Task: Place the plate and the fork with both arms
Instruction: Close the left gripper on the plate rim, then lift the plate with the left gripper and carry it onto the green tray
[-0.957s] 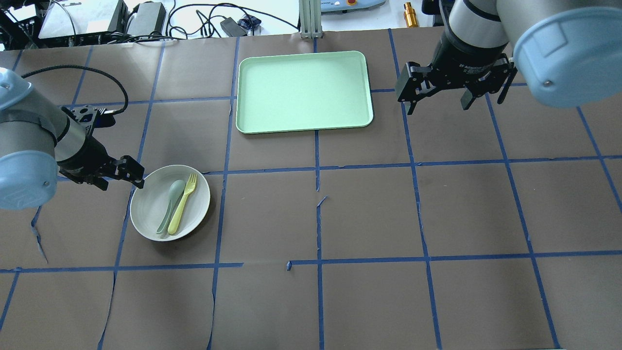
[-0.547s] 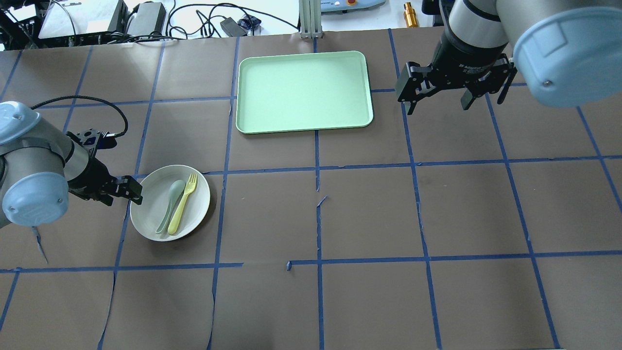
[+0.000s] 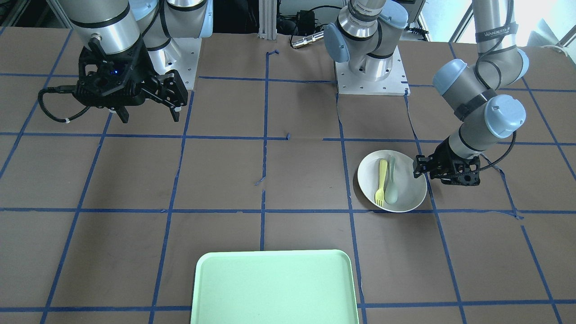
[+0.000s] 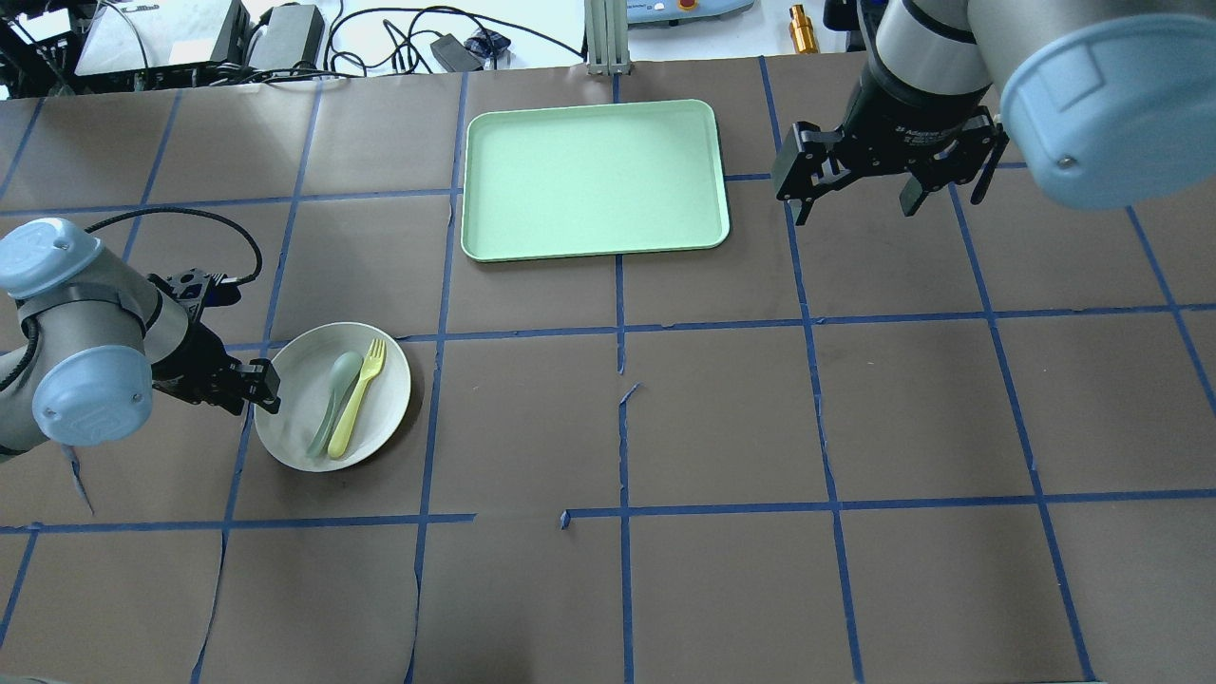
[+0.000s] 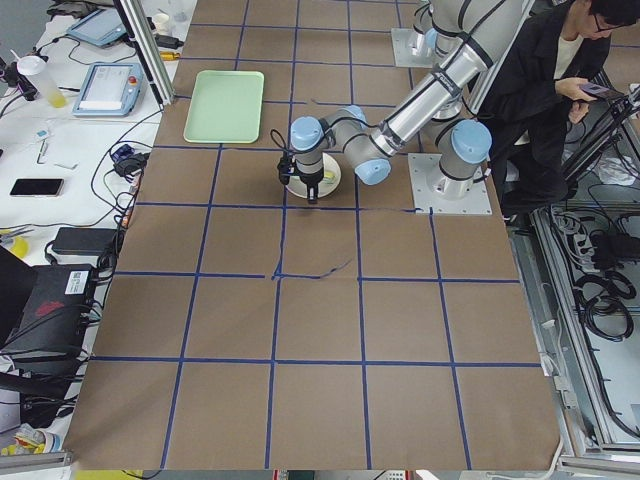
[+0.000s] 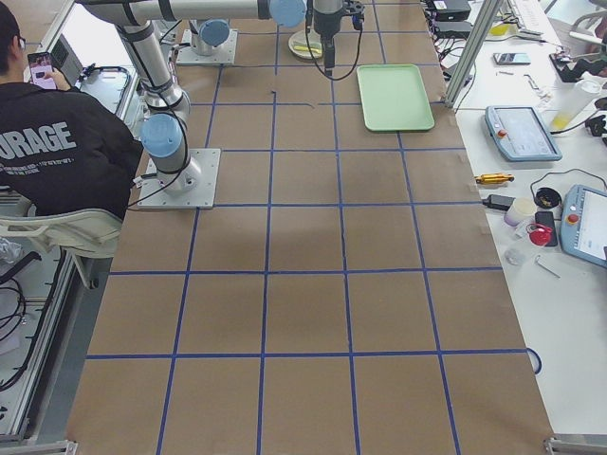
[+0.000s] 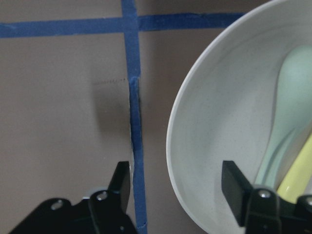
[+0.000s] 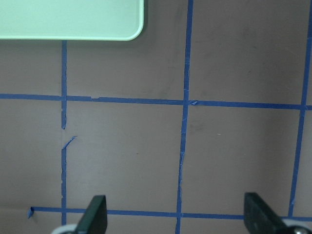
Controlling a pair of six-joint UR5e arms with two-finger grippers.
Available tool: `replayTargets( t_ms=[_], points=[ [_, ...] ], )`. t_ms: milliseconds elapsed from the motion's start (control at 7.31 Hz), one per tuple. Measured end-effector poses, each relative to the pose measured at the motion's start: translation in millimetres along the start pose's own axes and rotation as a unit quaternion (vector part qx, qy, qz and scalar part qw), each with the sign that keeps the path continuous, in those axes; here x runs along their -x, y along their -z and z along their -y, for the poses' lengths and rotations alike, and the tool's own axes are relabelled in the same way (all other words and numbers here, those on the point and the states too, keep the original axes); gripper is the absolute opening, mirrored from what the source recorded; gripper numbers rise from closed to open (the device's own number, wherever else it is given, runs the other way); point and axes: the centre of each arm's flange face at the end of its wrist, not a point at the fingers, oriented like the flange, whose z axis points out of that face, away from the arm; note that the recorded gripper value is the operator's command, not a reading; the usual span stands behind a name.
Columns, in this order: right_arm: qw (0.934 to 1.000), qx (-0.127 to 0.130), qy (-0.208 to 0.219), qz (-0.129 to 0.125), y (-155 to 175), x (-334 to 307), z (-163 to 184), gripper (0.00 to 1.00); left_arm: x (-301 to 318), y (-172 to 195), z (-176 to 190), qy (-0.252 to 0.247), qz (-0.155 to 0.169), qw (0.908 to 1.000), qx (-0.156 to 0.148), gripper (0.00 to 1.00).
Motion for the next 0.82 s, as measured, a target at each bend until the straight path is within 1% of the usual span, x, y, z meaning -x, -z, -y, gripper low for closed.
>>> replayTargets(
  t_ms=[137, 410, 684, 821],
  points=[
    [1.0000, 0.000, 0.000, 0.000, -0.2, 0.0, 0.1, 1.00, 0.4, -3.5, 0.5, 0.001, -0.001, 1.0000, 0.003, 0.09],
    [1.0000, 0.000, 0.001, 0.000, -0.3, 0.0, 0.3, 1.00, 0.6, -5.7, 1.7, 0.004, -0.004, 1.0000, 0.003, 0.00],
    [1.0000, 0.000, 0.000, 0.000, 0.1, 0.0, 0.5, 1.00, 1.0, -2.7, 4.8, 0.005, -0.008, 0.9999, -0.004, 0.00],
    [1.0000, 0.000, 0.000, 0.000, 0.2, 0.0, 0.5, 1.00, -0.5, 3.7, 11.2, 0.008, -0.025, 0.9995, -0.020, 0.00]
  ],
)
